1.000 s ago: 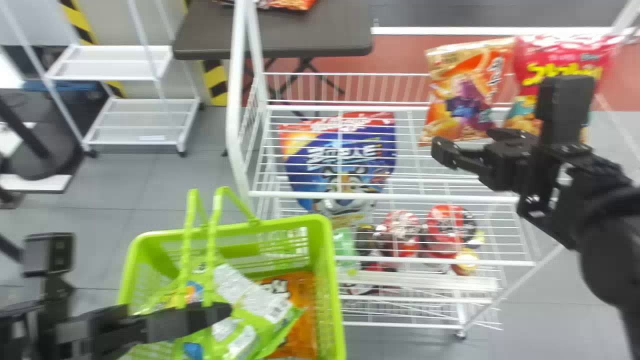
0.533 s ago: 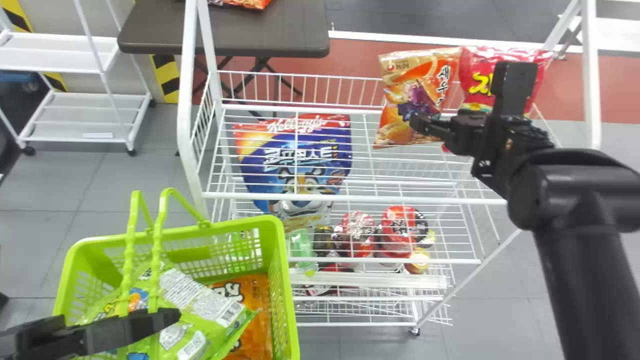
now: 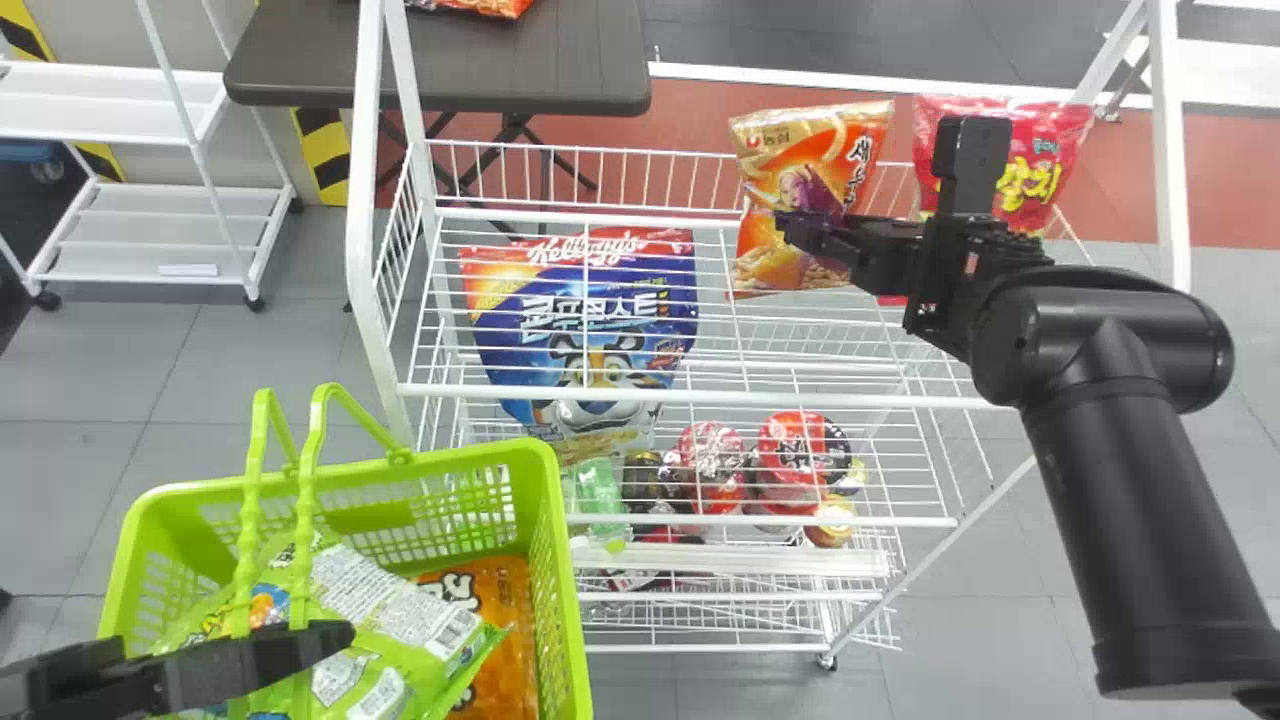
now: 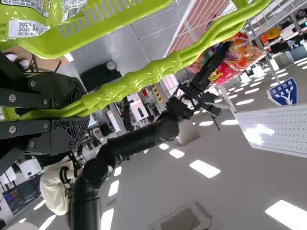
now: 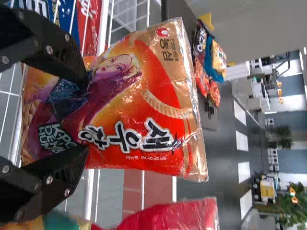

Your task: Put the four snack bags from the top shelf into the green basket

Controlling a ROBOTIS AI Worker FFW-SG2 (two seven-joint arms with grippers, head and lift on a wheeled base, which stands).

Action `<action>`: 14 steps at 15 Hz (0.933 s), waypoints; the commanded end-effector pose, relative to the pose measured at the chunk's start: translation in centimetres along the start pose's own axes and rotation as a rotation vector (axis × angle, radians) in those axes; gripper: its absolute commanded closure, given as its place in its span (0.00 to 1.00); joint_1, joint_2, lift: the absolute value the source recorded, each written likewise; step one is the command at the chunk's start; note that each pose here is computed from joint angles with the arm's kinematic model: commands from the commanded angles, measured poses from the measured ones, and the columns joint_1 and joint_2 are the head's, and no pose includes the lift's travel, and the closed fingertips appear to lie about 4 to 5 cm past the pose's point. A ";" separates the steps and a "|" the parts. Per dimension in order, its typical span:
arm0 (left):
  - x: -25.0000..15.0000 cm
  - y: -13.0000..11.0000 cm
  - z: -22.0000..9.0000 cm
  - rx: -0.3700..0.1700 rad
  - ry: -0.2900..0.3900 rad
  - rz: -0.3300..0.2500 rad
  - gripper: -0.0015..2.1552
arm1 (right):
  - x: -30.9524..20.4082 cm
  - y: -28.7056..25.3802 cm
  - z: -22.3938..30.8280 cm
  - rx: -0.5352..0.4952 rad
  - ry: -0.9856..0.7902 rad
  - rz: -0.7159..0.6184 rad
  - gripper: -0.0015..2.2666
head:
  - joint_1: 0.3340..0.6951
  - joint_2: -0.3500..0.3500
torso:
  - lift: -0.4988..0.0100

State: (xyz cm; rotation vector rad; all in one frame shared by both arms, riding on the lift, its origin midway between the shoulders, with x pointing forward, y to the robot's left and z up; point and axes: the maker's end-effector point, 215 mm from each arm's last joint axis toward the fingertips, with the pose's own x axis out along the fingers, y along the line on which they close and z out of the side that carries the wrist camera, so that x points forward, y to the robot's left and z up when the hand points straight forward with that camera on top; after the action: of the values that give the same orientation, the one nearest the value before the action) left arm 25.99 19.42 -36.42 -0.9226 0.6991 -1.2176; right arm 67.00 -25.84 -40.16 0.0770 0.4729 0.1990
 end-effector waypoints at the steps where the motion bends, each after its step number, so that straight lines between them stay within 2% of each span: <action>1: 0.0 -0.2 0.0 -0.001 0.001 -0.010 1.00 | -0.3 0.3 -0.3 0.003 -0.007 -0.012 0.99 | 1.00 0.39 | 0.98; 7: -0.1 -0.3 -0.1 -0.002 0.002 -0.012 1.00 | -3.5 1.4 1.6 0.032 -0.095 0.015 0.99 | 1.00 0.39 | 0.98; 10: -0.2 -0.3 -0.1 0.000 -0.001 -0.010 1.00 | -8.0 5.6 2.2 0.070 -0.075 0.111 0.99 | 1.00 0.40 | 0.98; 14: -0.1 -0.5 0.1 0.006 -0.007 -0.010 1.00 | -15.7 16.8 -1.7 0.057 0.110 0.344 0.99 | 1.00 0.50 | 0.98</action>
State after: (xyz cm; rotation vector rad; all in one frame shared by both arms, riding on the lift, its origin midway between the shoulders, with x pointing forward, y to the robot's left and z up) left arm 25.90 19.56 -36.21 -0.9220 0.6925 -1.2155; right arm 53.75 -16.47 -32.82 0.2010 0.5045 0.4309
